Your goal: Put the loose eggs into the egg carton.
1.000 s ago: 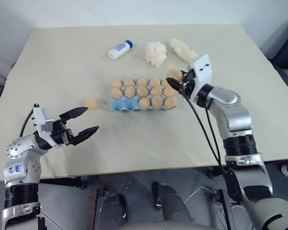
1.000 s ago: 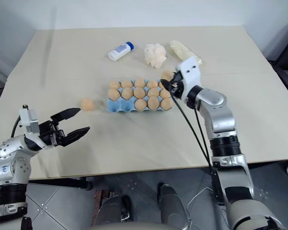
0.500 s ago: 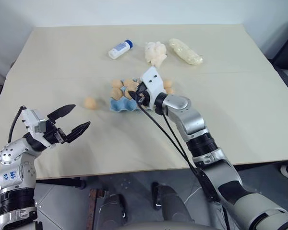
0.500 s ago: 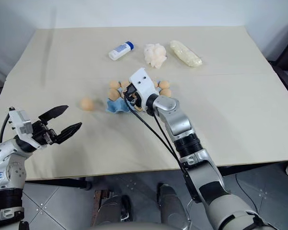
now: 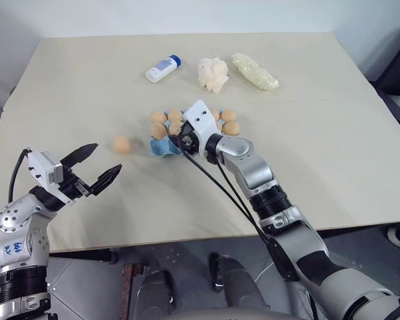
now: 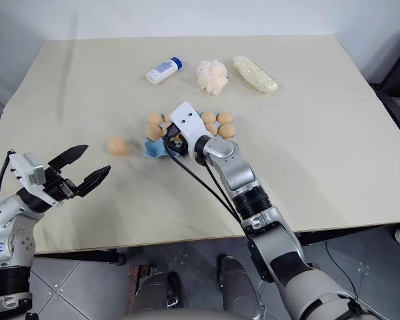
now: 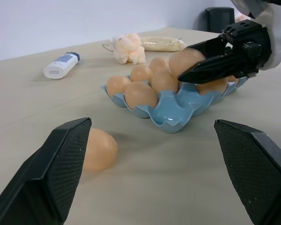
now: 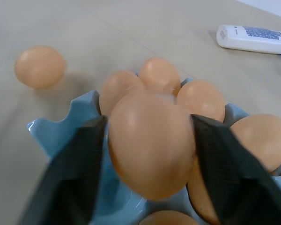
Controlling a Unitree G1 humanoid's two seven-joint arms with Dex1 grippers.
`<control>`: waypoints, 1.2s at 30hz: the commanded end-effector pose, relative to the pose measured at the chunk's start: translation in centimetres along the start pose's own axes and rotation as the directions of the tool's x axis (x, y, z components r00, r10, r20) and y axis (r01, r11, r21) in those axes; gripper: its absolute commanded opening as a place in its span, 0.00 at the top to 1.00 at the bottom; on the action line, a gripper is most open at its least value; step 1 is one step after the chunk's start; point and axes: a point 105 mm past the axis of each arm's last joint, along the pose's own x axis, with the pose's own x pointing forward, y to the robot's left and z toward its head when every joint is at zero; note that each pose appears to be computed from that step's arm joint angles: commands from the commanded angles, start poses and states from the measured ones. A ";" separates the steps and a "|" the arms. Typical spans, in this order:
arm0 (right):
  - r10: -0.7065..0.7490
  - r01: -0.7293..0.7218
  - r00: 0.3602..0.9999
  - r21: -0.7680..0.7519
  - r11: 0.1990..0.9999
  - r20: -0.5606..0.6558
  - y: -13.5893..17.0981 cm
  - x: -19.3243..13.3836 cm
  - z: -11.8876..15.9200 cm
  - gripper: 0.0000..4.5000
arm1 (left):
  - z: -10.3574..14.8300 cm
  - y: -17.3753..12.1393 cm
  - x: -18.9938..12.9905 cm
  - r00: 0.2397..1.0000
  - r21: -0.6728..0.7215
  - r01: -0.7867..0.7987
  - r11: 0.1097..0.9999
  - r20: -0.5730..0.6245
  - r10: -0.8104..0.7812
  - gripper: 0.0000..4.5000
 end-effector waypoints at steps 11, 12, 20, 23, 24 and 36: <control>0.089 -0.084 0.986 -0.040 0.996 0.141 0.4 -1.9 3.6 0.01 | 0.4 0.9 1.2 0.996 -0.074 -0.073 0.995 -0.047 0.070 0.00; 0.107 -0.101 0.980 -0.042 0.994 0.166 0.4 -2.6 4.1 0.01 | 0.2 1.0 1.2 0.994 -0.083 -0.088 0.993 -0.064 0.083 0.00; 0.196 -0.191 0.949 -0.044 0.981 0.247 -3.4 -9.5 3.5 0.01 | -0.2 2.5 1.2 0.962 -0.041 -0.251 0.967 -0.124 0.244 0.00; 0.271 -0.262 0.923 -0.071 0.963 0.272 -4.1 -12.7 2.9 0.01 | 1.0 3.6 1.3 0.931 -0.006 -0.360 0.933 -0.057 0.359 0.00; 0.287 -0.278 0.920 -0.072 0.958 0.268 -4.3 -13.5 2.6 0.01 | 1.3 3.8 1.3 0.921 -0.002 -0.389 0.921 -0.040 0.388 0.00; 0.368 -0.356 0.903 -0.094 0.930 0.221 -8.3 -19.3 0.2 0.01 | 1.5 1.7 0.7 0.851 0.020 -0.526 0.850 0.005 0.526 0.00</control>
